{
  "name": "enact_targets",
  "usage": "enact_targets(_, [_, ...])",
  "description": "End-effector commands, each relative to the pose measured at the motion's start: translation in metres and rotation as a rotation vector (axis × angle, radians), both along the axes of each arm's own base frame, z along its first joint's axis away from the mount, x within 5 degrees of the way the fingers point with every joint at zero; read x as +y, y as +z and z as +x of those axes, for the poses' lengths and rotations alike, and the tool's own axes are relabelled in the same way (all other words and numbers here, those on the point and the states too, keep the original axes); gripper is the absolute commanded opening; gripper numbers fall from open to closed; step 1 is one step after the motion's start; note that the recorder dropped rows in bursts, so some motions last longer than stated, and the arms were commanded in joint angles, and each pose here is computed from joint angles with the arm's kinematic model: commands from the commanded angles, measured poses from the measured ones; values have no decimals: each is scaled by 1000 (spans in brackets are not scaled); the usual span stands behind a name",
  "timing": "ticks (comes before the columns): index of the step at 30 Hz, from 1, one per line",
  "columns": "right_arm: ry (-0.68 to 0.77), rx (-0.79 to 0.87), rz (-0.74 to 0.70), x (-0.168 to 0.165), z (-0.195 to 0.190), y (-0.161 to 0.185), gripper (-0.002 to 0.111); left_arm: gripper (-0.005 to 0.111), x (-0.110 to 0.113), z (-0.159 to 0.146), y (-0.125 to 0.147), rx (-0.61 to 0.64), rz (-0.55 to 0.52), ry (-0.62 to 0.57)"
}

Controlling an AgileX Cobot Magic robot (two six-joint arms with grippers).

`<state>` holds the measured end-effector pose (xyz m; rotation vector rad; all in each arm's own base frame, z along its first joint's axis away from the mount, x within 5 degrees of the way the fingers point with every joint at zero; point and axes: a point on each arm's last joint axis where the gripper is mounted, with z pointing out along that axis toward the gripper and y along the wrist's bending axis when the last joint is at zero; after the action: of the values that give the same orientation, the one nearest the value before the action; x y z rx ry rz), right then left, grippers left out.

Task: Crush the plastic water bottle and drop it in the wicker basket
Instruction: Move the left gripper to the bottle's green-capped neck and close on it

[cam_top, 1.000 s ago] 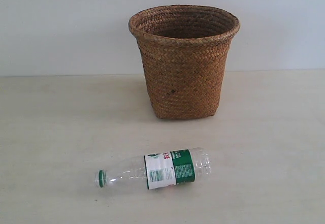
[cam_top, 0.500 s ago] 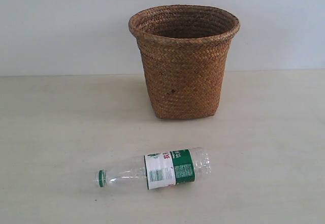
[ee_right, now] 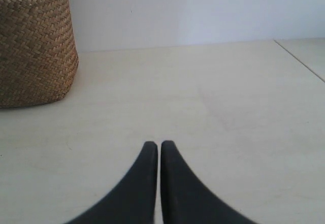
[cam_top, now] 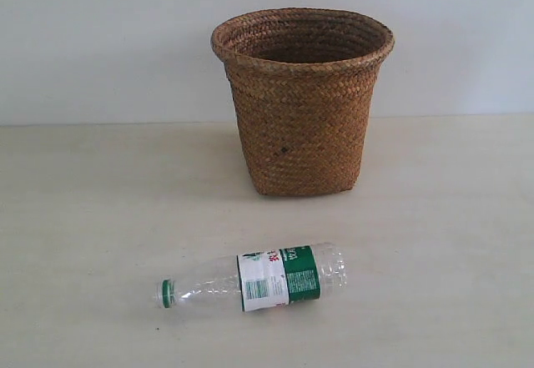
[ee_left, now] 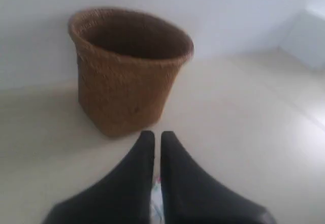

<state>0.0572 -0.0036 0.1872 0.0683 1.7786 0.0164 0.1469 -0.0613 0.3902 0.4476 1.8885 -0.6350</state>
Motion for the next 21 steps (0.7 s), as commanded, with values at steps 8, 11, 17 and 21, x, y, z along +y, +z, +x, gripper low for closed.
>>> enact_targets(8, [-4, -6, -5, 0, 0, 1, 0, 13, -1, 73, -65, 99, 571, -398])
enact_targets(11, [-4, -6, -5, 0, 0, 1, 0, 31, -10, 79, -76, 84, 621, -490])
enact_targets(17, [-4, -6, -5, 0, 0, 1, 0, 47, -45, 88, -102, 40, 769, -657])
enact_targets(21, [-4, -6, -5, 0, 0, 1, 0, 47, -60, 98, -130, 43, 885, -689])
